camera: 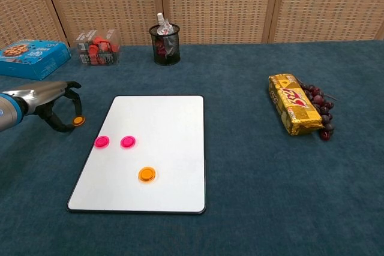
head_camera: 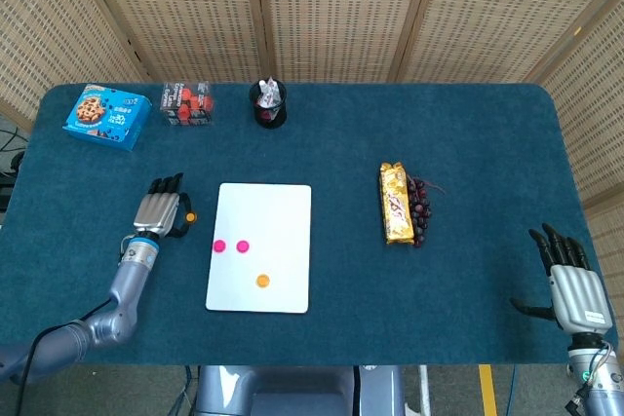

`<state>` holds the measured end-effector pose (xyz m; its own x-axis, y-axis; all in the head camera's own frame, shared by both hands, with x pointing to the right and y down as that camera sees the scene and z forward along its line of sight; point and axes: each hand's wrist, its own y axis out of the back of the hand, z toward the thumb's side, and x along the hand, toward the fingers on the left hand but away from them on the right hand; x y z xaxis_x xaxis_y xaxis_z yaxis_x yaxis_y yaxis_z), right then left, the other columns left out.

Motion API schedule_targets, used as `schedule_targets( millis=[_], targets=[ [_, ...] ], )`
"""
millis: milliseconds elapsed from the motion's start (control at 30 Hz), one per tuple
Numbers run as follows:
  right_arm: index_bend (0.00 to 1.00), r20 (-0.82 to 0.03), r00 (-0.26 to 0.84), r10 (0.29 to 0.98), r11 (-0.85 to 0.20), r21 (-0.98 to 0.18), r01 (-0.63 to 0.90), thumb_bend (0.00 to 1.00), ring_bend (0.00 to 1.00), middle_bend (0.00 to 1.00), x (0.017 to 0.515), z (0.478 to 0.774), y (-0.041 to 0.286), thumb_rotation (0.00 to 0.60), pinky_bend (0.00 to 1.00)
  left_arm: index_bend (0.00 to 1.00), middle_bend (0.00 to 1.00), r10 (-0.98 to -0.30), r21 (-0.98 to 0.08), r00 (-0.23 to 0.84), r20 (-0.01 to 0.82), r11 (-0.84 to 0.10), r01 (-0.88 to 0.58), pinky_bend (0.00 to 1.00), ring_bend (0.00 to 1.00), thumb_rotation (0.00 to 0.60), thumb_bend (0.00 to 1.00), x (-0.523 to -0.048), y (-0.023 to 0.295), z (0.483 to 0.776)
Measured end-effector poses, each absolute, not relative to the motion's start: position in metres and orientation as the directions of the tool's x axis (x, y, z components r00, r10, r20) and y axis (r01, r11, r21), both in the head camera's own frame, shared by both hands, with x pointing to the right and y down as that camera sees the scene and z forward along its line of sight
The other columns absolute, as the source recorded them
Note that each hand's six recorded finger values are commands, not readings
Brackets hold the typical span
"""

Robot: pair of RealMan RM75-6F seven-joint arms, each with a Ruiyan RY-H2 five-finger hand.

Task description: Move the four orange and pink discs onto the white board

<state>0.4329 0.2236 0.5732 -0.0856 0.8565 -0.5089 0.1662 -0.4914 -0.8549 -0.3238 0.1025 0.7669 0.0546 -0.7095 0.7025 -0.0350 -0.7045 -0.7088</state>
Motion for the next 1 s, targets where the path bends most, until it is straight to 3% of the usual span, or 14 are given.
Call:
schedule_targets(
  millis=[500, 767, 1000],
  targets=[
    [0.0, -0.509, -0.084, 0.856, -0.492, -0.855, 0.166, 0.0, 0.0, 0.0, 0.433, 0.573, 0.224, 0.6, 0.0, 0.49, 0.0, -0.722, -0.721, 0.064, 0.688, -0.691, -0.044, 0.0, 0.0, 0.6, 0.34, -0.333, 0.101, 0.751],
    [0.0, -0.509, -0.087, 0.856, -0.491, -0.855, 0.167, 0.0, 0.0, 0.0, 0.433, 0.573, 0.224, 0.6, 0.0, 0.49, 0.0, -0.704, -0.713, 0.218, 0.676, -0.7, -0.052, 0.0, 0.0, 0.6, 0.33, -0.298, 0.121, 0.724],
    [0.0, -0.509, -0.087, 0.856, -0.491, -0.855, 0.17, 0.0, 0.0, 0.0, 0.433, 0.573, 0.224, 0.6, 0.0, 0.49, 0.0, -0.638, -0.677, 0.355, 0.683, -0.736, -0.021, 0.0, 0.0, 0.6, 0.33, -0.268, 0.157, 0.703]
  ],
)
